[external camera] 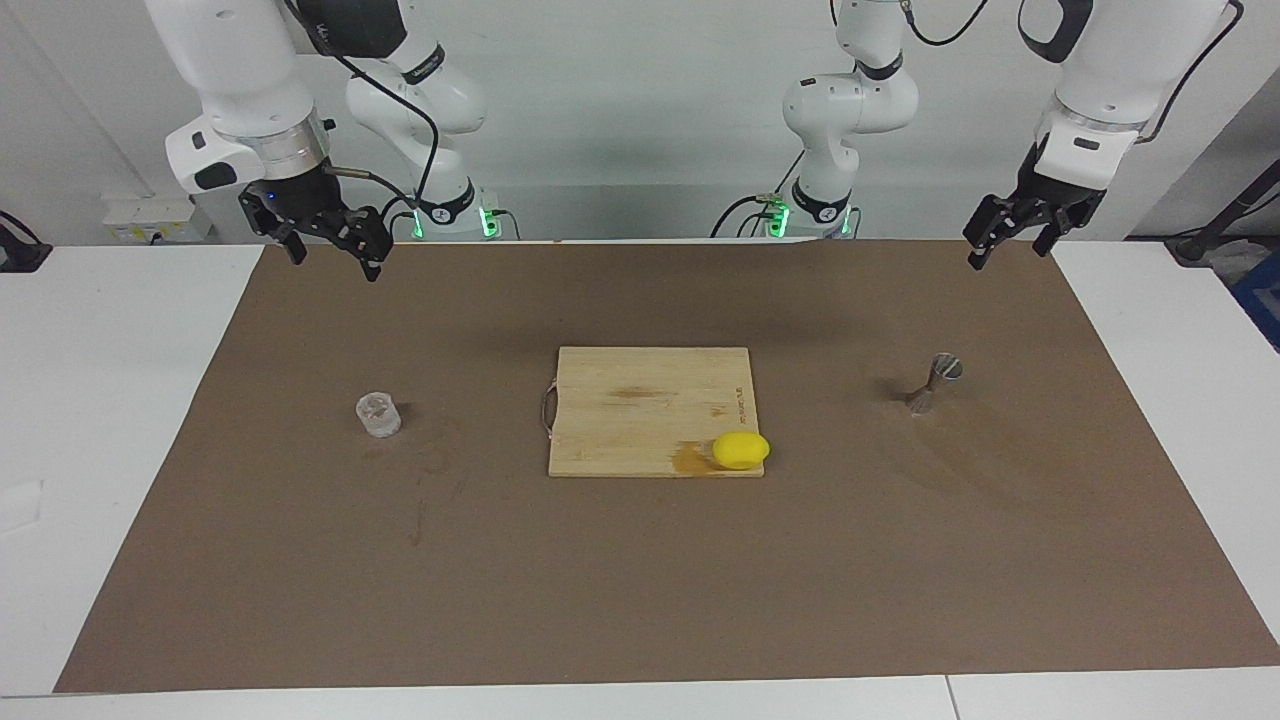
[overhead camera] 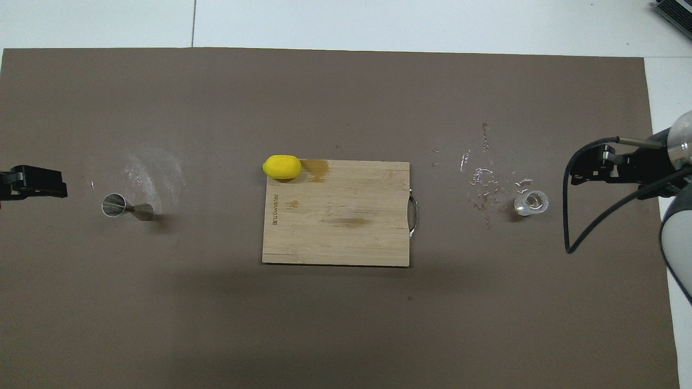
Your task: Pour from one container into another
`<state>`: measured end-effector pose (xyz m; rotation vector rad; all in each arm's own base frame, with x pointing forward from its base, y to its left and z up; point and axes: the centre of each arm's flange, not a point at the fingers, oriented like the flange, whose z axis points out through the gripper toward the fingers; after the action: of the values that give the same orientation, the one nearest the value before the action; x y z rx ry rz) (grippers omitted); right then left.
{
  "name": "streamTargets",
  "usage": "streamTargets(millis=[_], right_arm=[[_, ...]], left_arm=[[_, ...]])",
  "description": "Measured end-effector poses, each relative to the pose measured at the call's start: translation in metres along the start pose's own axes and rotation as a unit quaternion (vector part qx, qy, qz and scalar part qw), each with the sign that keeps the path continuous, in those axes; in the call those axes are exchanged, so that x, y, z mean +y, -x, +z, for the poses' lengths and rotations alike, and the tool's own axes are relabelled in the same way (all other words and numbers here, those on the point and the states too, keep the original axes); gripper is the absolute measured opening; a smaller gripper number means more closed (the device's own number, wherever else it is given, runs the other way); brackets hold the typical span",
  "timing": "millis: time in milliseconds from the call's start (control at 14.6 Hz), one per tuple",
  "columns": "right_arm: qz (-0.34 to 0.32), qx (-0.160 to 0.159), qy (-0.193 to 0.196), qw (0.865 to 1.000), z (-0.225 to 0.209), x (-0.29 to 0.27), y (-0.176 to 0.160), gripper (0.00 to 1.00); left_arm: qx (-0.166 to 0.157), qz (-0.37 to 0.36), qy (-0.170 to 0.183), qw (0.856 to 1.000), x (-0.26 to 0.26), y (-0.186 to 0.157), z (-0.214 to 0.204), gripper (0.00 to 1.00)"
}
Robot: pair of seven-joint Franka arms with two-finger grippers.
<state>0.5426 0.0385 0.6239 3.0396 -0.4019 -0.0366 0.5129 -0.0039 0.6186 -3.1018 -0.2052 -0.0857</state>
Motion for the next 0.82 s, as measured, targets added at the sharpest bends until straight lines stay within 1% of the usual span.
streamTargets(millis=[548, 822], right_arm=[[0.0, 0.0, 0.0, 1.0, 0.0, 0.0, 0.0, 1.0], [0.0, 0.0, 0.0, 1.0, 0.0, 0.0, 0.0, 1.0]], left_arm=[[0.002, 0.0, 0.0, 1.0, 0.0, -0.0005, -0.0009, 1.0], [0.034, 0.001, 0.005, 0.999, 0.0017, -0.0082, -0.0027, 1.0]])
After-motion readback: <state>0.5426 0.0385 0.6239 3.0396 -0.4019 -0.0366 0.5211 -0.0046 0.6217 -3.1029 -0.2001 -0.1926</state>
